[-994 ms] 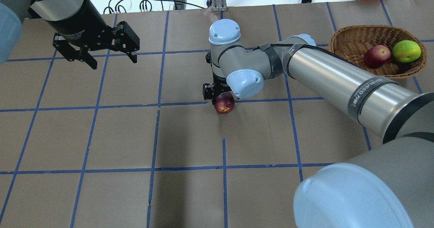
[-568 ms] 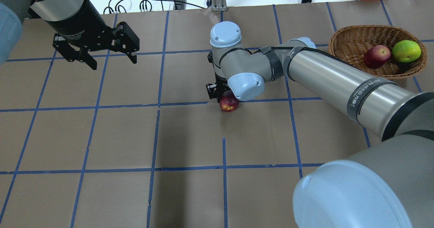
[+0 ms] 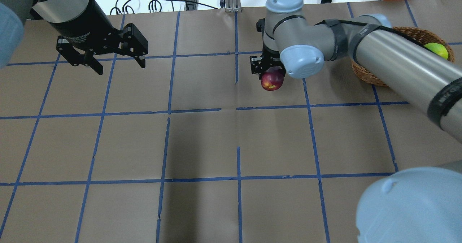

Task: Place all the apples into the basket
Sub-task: 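Carry the dark red apple over the basket with the right gripper, then lower the dark red apple into the basket and open the right gripper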

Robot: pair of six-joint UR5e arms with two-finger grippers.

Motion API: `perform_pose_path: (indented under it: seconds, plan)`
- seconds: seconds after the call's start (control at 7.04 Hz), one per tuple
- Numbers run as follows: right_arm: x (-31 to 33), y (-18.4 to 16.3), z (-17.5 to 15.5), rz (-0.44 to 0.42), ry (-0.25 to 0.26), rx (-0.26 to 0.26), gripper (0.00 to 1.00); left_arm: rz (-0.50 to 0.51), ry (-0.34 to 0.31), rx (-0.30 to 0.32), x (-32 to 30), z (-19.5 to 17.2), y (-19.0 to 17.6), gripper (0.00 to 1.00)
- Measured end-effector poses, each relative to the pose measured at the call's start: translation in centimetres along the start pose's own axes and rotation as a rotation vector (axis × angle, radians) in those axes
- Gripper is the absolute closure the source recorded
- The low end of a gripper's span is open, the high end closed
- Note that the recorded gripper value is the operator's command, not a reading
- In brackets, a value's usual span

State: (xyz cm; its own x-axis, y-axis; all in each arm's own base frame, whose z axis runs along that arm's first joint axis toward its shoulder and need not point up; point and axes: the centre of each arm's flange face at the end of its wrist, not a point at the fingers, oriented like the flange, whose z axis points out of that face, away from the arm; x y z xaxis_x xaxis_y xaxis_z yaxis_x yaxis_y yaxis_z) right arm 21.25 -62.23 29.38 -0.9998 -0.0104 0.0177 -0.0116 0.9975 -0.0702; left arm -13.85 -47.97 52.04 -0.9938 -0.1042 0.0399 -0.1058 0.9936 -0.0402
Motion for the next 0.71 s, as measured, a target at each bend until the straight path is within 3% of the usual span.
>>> perform_pose_path:
  seconds: [0.14, 0.28, 0.43, 0.71]
  plan:
    - [5.6, -1.8, -1.7, 0.064, 0.041, 0.021, 1.00, 0.000, -0.001, 0.000, 0.0, 0.0, 0.0, 0.00]
    - [11.5, -3.5, -3.0, 0.074, 0.091, 0.038, 1.00, 0.001, -0.001, -0.001, 0.0, 0.0, 0.1, 0.00]
    - [17.8, -4.6, -3.7, 0.045, 0.138, 0.042, 1.00, 0.001, -0.001, -0.002, 0.0, 0.0, 0.1, 0.00]
    - [27.9, -5.2, -3.7, -0.014, 0.179, 0.030, 1.00, 0.001, -0.001, -0.003, 0.0, 0.0, 0.1, 0.00]
